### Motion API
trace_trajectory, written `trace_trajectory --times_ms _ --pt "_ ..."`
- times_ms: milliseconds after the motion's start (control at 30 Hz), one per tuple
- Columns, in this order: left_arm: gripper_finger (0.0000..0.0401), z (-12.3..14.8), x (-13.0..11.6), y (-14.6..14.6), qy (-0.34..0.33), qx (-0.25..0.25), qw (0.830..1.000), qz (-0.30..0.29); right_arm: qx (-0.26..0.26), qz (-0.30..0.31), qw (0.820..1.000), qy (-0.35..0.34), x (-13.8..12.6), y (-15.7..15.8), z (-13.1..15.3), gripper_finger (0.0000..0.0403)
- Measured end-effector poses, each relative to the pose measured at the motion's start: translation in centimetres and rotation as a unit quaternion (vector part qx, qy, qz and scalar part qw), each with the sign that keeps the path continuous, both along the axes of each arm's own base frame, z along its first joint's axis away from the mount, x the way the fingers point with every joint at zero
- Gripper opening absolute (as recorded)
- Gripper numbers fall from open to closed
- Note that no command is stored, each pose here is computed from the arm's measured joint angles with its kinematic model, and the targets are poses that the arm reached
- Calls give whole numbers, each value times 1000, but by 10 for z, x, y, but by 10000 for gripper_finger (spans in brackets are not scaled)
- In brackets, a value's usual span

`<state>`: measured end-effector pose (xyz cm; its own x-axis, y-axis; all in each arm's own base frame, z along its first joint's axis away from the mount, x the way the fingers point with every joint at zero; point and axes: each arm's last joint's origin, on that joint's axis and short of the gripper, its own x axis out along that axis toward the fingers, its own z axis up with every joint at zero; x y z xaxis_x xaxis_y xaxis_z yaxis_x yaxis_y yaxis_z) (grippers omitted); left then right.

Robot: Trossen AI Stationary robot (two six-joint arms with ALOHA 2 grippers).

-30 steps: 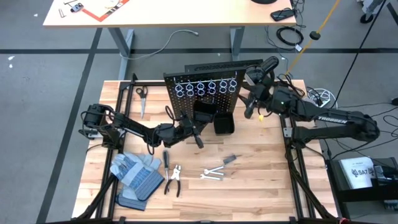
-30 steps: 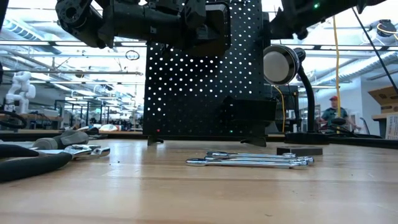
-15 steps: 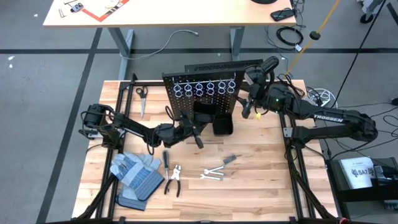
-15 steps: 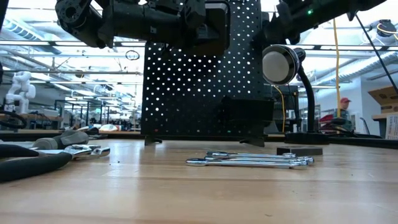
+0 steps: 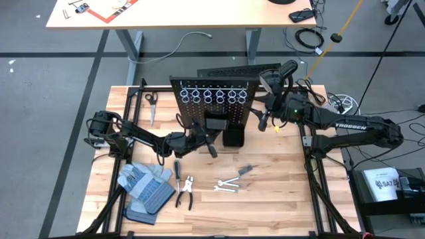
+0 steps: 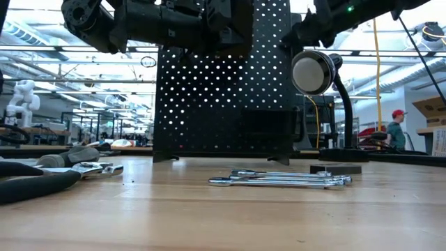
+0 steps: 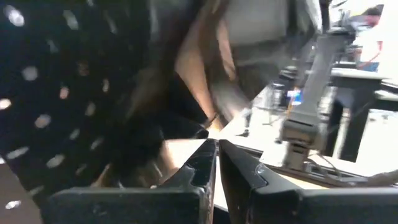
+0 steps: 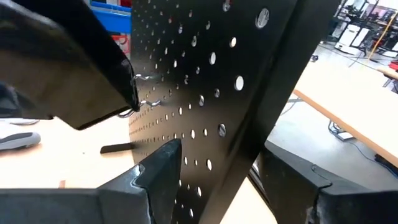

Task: Hang tools onto peg board
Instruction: Adjust the black pegboard on the table

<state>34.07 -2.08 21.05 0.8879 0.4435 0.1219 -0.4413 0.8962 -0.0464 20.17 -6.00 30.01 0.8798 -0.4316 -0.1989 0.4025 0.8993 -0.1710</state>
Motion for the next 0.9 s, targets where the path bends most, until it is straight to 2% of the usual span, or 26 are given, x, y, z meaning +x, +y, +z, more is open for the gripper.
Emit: trace_trajectory --times_ms 300,900 --pt "31 0 -1 2 -1 -7 999 37 1 13 1000 12 1 3 -2 201" --pt "31 -6 -3 -23 31 -5 999 16 0 10 1000 16 0 3 -3 201"
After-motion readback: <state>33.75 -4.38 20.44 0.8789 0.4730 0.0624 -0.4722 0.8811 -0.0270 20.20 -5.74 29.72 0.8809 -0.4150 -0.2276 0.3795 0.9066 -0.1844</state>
